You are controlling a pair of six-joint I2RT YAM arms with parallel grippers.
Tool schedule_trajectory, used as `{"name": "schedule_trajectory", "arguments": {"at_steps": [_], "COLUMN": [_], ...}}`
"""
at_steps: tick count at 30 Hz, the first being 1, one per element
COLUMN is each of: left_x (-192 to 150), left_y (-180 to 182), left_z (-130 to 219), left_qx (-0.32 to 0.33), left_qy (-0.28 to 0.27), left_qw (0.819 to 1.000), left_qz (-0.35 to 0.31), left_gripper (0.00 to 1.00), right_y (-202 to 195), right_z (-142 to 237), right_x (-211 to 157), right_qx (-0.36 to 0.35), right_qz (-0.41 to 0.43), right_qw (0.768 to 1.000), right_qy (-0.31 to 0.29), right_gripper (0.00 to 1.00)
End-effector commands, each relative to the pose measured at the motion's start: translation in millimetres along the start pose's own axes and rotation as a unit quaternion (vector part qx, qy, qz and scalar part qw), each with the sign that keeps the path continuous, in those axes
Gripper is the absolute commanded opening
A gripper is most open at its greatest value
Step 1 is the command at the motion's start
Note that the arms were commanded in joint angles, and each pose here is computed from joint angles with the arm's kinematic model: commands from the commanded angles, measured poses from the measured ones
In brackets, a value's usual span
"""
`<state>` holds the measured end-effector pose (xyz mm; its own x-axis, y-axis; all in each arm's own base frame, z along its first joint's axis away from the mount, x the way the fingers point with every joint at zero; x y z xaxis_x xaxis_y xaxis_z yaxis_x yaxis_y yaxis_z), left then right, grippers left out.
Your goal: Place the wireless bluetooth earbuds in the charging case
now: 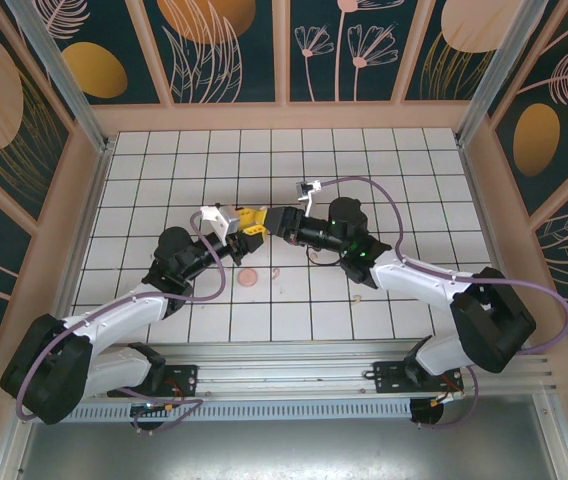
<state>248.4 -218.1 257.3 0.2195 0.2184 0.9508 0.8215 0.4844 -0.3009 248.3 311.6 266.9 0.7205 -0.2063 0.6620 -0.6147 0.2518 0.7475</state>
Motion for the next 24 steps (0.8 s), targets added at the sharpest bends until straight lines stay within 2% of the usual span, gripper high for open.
{"name": "schedule_trajectory", "arguments": {"at_steps": [1,5,10,14,20,24], "left_x": [16,16,15,14,20,25], "left_y": [-6,-7,-15,-19,-33,-45], "left_z": [-3,-3,-7,-13,-14,-9], "left_qx": [-0.009,-0.01,-0.049,-0.081,-0.135,-0.171], "left_qy": [-0.025,-0.02,-0.011,0.008,0.012,0.008], "left_qw": [1.0,1.0,0.999,0.997,0.991,0.985], "left_qz": [-0.015,-0.016,-0.019,-0.019,-0.019,-0.035], "left_gripper": [0.31,0.28,0.28,0.25,0.24,0.25], "right_y": [20,24,24,26,34,35], "right_z": [-2,0,19,44,76,89], "right_x": [10,10,14,25,35,33], "right_qx": [0.037,0.04,-0.014,-0.053,-0.049,-0.019], "right_qz": [0.019,0.033,0.109,0.201,0.347,0.438], "right_qw": [0.999,0.999,0.993,0.978,0.936,0.898], "right_qy": [-0.013,-0.015,-0.031,-0.035,-0.021,0.025], "right_gripper": [0.49,0.5,0.68,0.73,0.75,0.68]}}
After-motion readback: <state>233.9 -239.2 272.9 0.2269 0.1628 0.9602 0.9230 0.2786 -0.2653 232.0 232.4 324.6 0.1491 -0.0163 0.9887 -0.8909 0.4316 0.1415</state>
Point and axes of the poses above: each hand's point on the last joint's axis, 136 mm out from that joint toward the fingers, its own z axis back along the fingers, its own y axis along the line the jaws close on, x = y × z, the point moved 5 cm from there along z, back along the fingers, and after that the axes turned 15 degrees about z, right-handed, at the moved point
